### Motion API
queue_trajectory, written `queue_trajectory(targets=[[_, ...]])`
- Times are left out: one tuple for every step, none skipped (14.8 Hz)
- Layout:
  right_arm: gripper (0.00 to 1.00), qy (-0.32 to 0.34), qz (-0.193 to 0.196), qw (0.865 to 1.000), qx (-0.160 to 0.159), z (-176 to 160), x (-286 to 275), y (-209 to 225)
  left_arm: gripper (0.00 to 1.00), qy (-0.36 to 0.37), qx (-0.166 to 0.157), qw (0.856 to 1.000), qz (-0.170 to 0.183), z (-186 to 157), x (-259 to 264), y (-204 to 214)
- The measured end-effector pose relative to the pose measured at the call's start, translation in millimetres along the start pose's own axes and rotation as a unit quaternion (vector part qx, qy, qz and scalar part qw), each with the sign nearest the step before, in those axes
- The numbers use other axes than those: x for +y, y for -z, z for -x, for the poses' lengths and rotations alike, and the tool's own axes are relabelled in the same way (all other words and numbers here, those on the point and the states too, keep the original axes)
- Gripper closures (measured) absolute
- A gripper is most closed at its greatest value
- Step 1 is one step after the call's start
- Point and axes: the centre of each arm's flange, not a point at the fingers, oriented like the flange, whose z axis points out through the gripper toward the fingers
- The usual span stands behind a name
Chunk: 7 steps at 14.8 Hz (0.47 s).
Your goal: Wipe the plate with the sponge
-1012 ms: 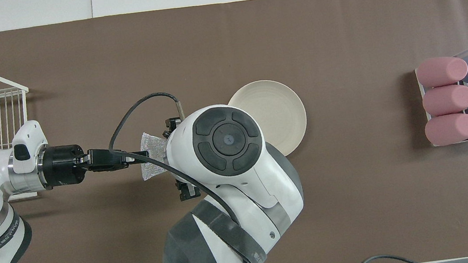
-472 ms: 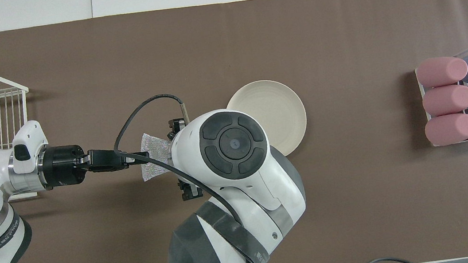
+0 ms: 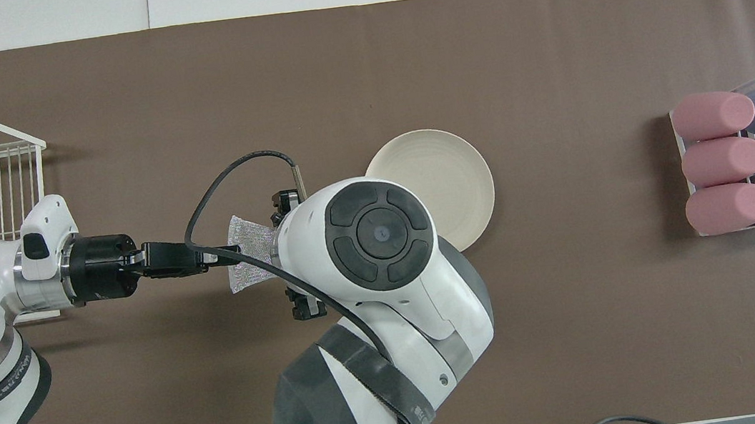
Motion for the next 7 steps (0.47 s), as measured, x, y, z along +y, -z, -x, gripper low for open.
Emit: queue_trajectory(targets=[[0.35, 0.000, 0.000, 1.000, 0.000, 0.0, 0.0, 0.0, 0.96, 0.000, 0.000, 1.000, 0.000, 0.0, 0.0, -0.1], [0.43, 0.000, 0.000, 1.000, 0.000, 0.0, 0.1, 0.1, 0.96, 0.000, -0.001, 1.000, 0.000, 0.1, 0.0, -0.3], [0.50, 0.000, 0.000, 1.000, 0.000, -0.1, 0.1, 0.1, 0.96, 0.000, -0.001, 1.000, 0.000, 0.3, -0.1, -0.8], [0.50, 0.000, 0.000, 1.000, 0.000, -0.1, 0.1, 0.2, 0.96, 0.000, -0.001, 1.000, 0.000, 0.4, -0.2, -1.0], [0.60, 0.000, 0.000, 1.000, 0.000, 0.0, 0.1, 0.3, 0.96, 0.000, -0.002, 1.000, 0.000, 0.5, -0.3, -1.3], [0.70, 0.000, 0.000, 1.000, 0.000, 0.0, 0.1, 0.6, 0.96, 0.001, -0.002, 1.000, 0.000, 0.7, -0.5, -1.8], [0.80, 0.000, 0.000, 1.000, 0.000, -0.1, 0.0, 1.0, 0.96, 0.001, -0.003, 1.000, 0.000, 1.0, -0.7, -2.5]])
